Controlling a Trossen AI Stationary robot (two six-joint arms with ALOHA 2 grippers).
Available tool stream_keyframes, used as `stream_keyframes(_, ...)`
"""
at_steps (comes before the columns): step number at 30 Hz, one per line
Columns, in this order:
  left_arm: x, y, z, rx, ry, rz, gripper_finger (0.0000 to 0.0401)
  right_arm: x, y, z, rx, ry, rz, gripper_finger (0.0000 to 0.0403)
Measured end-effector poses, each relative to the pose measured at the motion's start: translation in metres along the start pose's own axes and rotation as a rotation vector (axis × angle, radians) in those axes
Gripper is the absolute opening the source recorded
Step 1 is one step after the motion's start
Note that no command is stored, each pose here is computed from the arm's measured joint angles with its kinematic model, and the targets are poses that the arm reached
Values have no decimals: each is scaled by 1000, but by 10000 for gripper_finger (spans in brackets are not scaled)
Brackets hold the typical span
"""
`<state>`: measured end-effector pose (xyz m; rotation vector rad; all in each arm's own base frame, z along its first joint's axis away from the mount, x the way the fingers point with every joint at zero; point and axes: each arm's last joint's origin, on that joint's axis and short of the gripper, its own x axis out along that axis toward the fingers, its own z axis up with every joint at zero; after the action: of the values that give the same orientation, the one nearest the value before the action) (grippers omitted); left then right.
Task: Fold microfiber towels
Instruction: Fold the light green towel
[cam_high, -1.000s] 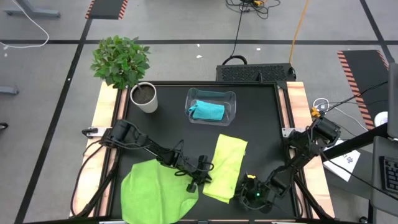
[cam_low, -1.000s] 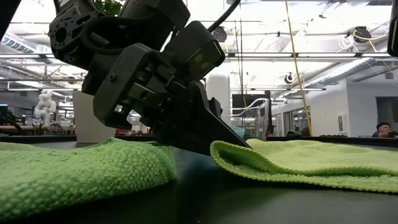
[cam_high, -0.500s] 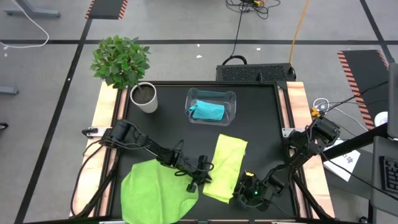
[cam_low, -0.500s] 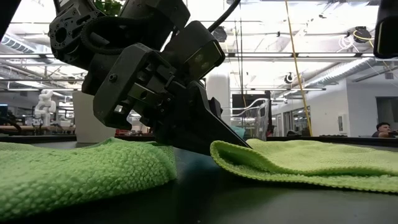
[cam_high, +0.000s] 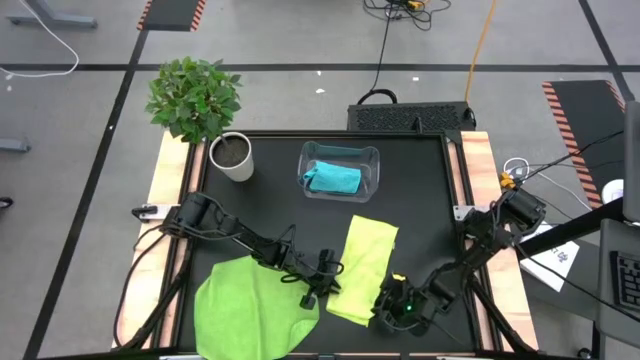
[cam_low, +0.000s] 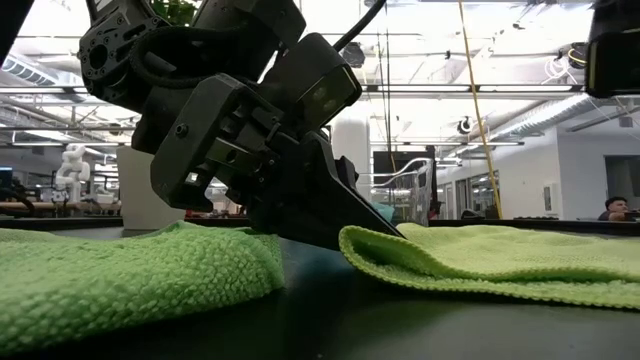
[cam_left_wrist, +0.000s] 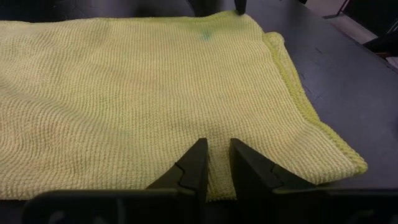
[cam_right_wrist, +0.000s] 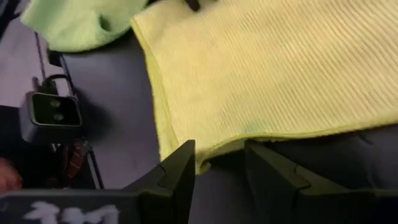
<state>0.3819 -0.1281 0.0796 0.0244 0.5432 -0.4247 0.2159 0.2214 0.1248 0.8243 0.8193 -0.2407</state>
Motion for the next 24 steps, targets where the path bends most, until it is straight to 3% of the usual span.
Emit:
stream_keyframes(8,0,0,0,1,0,-1,72,2,0,5,-53,-9,0,117)
stream_keyframes(12,0,0,0,1,1,-1,72,2,2,5,-110,-16,21,63)
stream_keyframes(16,0,0,0,2,1,-1,72,1,14,7,-172,-42,135,7)
stream_keyframes(19,0,1,0,1,3,0,72,0,22,9,-185,-65,204,8)
stream_keyframes(24,0,1,0,1,4,0,72,0,22,9,-183,-68,212,3)
